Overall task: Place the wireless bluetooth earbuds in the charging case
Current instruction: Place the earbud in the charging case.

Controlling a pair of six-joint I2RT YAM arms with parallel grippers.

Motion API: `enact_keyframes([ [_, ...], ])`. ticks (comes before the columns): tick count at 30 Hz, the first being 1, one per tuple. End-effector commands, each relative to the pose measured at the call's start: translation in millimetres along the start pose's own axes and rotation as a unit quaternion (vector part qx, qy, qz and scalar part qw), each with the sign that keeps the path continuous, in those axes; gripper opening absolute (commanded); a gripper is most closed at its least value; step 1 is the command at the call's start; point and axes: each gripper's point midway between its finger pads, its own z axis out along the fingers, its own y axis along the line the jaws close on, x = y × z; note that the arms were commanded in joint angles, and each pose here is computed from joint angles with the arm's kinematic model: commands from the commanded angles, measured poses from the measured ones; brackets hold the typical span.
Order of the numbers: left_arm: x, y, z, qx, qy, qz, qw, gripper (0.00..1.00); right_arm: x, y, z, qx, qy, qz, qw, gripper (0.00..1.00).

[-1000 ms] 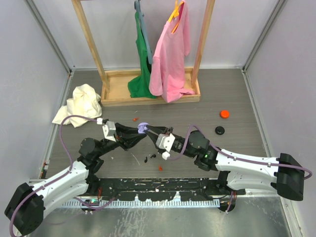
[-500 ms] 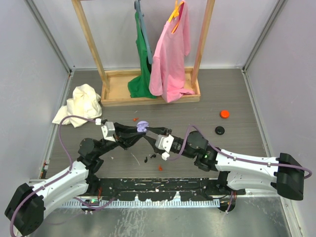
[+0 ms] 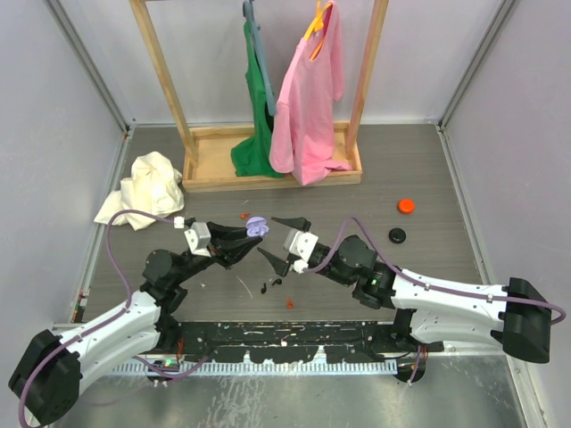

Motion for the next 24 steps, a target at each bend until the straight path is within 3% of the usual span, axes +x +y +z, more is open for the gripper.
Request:
enact_keyframes([
  [1,-10.1,3.6,1.3,-0.005,-0.02,0.028,0.999,0.0,-48.7,-33.1,0.4,0.071,-0.065,0.056,0.994,0.77],
  [14,-13.4,-1.7,-1.2,0.006,-0.023,0.034,0.999,0.0,-33.8,-44.0,4.4,0.113,-0.039,0.066,0.991,0.79],
  [24,-17.6,-8.2,-2.9,0.021,-0.028,0.041,0.999,0.0,-13.0,-59.9,-18.2,0.164,0.003,0.043,0.986,0.79],
])
